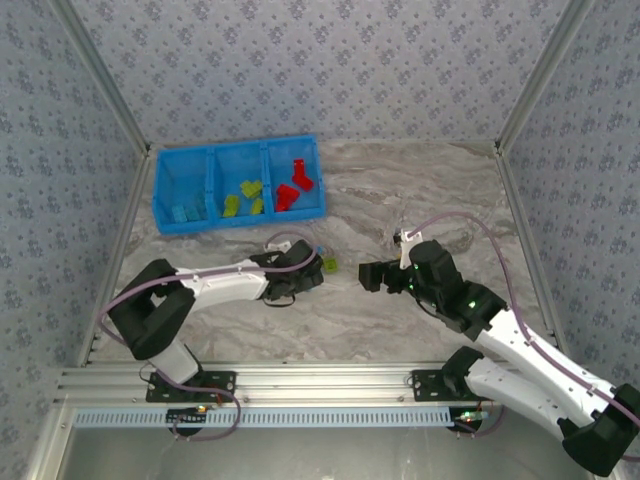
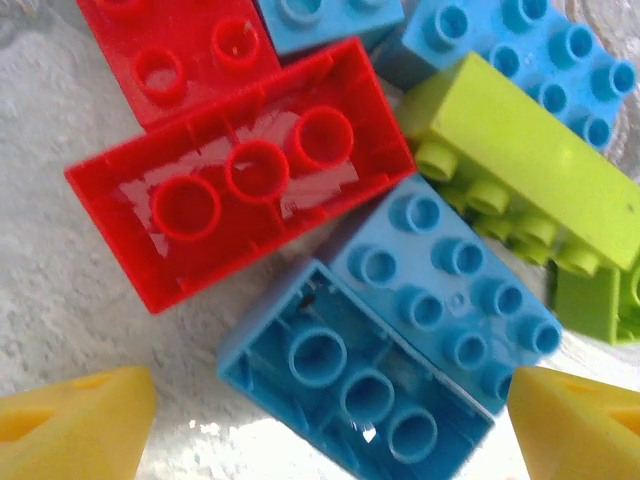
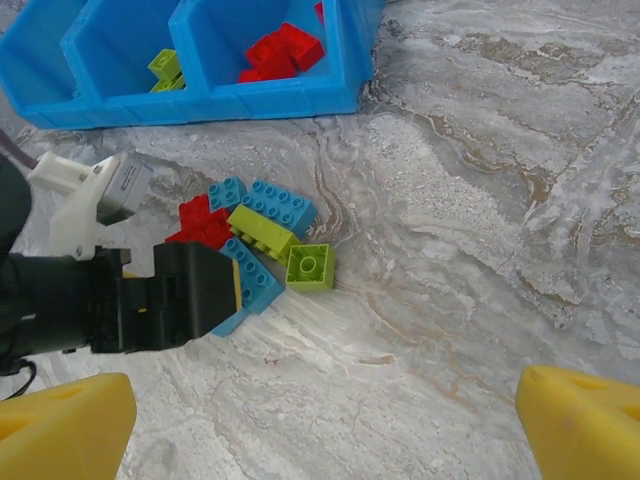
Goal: Sort the legos into containers by color
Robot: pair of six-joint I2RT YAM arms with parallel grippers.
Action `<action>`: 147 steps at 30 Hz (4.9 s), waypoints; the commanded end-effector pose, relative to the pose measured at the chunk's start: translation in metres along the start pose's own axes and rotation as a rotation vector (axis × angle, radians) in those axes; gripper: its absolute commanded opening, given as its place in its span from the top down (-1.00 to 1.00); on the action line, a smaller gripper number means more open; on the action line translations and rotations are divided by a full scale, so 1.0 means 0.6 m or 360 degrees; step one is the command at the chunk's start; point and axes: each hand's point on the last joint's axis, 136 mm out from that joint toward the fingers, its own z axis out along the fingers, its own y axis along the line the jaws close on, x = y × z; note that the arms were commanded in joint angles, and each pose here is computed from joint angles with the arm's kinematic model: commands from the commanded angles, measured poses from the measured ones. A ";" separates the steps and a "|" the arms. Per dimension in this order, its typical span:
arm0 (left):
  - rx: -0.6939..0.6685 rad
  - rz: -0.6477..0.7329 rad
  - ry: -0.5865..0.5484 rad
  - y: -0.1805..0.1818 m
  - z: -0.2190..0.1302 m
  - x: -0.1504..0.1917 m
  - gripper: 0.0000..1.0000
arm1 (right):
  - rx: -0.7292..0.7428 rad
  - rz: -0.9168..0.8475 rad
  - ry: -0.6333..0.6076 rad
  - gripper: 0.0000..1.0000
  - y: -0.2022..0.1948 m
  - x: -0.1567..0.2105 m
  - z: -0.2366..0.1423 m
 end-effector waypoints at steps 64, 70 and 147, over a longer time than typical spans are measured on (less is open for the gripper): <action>0.0194 0.0301 -0.0180 0.050 -0.134 -0.057 0.74 | -0.0605 -0.0203 0.0260 -1.00 0.158 0.037 0.021; 0.0135 0.0196 -0.0576 0.084 -0.228 -0.233 0.74 | -0.0555 -0.0255 0.0226 -1.00 0.169 0.022 0.029; 0.0449 0.1194 -0.1270 0.085 -0.404 -0.258 -0.98 | -0.0268 -0.0357 -0.0182 0.32 0.236 -0.132 0.213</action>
